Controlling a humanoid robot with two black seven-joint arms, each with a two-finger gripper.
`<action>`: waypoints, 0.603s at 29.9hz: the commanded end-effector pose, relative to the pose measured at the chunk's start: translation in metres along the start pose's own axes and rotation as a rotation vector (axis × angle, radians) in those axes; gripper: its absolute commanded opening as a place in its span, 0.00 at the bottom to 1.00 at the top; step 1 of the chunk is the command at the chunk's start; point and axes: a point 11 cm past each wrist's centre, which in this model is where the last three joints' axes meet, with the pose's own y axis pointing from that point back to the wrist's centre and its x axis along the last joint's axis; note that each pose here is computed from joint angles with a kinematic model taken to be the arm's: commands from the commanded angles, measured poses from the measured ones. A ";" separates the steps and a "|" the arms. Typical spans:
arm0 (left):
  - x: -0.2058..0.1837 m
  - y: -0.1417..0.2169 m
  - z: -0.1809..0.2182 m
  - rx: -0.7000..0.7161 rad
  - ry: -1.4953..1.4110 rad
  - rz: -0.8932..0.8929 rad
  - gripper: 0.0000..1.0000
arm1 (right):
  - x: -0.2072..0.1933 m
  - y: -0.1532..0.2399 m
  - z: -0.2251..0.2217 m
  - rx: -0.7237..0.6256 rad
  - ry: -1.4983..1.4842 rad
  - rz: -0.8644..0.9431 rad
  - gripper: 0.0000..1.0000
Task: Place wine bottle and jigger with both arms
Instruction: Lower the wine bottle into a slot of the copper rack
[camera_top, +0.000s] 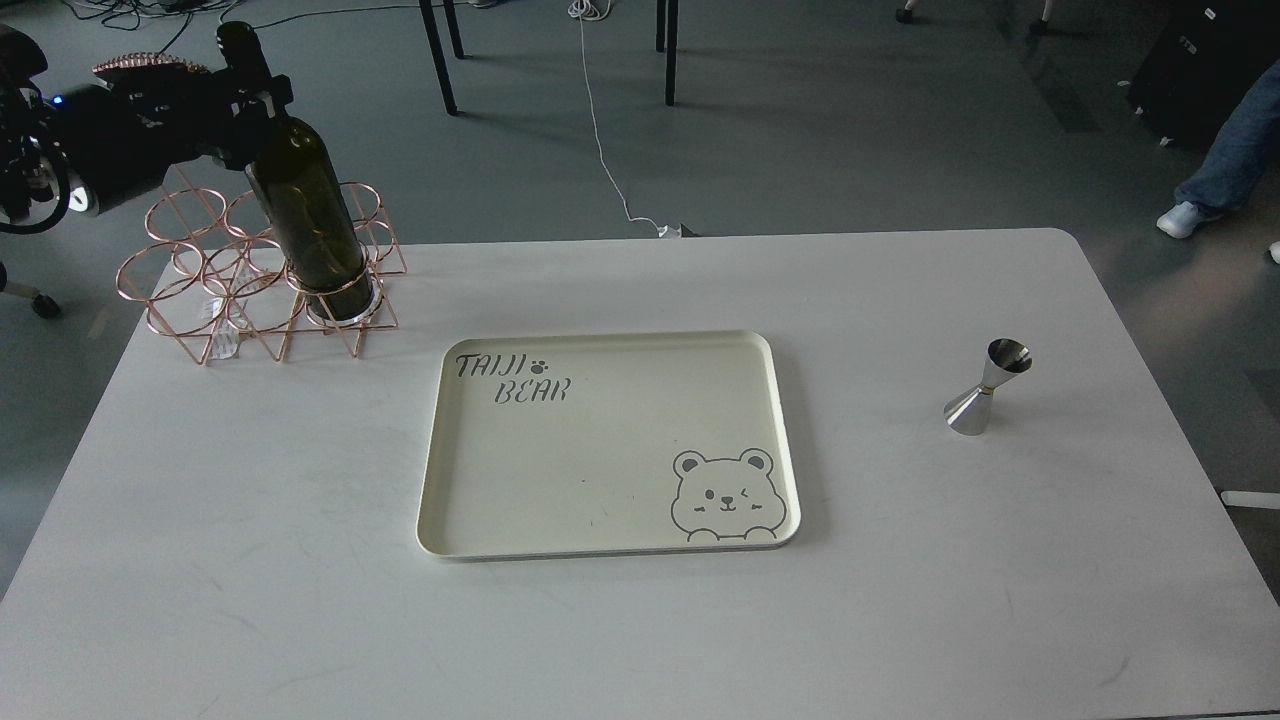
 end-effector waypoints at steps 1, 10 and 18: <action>-0.002 0.000 0.000 0.000 0.005 -0.002 0.22 | -0.001 0.000 0.000 0.000 -0.002 -0.001 0.99; -0.009 -0.005 -0.002 0.011 0.017 -0.013 0.58 | -0.001 0.000 0.001 -0.001 -0.002 -0.002 0.99; -0.005 -0.006 0.000 0.007 0.018 0.000 0.69 | 0.000 0.000 0.001 -0.002 -0.001 -0.001 0.99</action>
